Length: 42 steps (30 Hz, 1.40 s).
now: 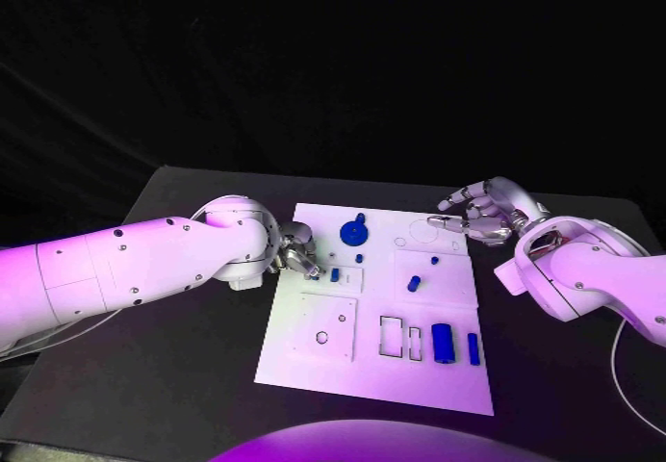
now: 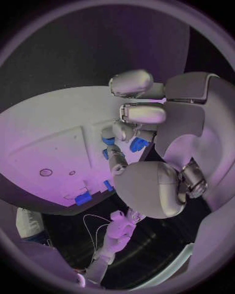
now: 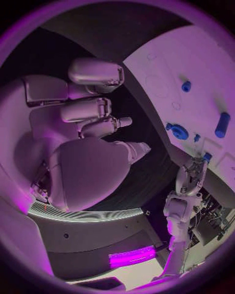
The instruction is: Assemble the parts on the task board
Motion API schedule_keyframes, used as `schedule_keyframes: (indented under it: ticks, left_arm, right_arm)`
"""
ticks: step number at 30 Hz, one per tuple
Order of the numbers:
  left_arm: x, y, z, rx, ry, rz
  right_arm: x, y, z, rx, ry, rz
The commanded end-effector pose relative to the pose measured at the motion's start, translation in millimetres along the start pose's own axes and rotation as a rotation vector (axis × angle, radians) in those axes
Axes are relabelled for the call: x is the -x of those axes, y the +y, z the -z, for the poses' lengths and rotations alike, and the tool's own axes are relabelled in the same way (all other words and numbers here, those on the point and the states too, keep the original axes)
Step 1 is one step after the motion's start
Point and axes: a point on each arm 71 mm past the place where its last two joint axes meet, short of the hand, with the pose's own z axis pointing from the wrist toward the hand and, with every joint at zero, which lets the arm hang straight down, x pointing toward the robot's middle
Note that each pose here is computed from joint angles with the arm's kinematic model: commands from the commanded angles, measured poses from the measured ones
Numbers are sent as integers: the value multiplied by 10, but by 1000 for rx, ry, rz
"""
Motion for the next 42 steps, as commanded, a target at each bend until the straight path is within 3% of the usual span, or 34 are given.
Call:
schedule_keyframes:
  ticks: [1, 33, 42]
  left_arm:
    - [-47, -7, -11, -3, 39, -7]
    - [-13, 40, -8, 5, 22, 7]
    - [40, 27, 61, -16, 3, 56]
  right_arm:
    - [-7, 7, 1, 13, 9, 8]
    - [-3, -2, 4, 7, 12, 9]
    - [-3, 0, 3, 10, 10, 8]
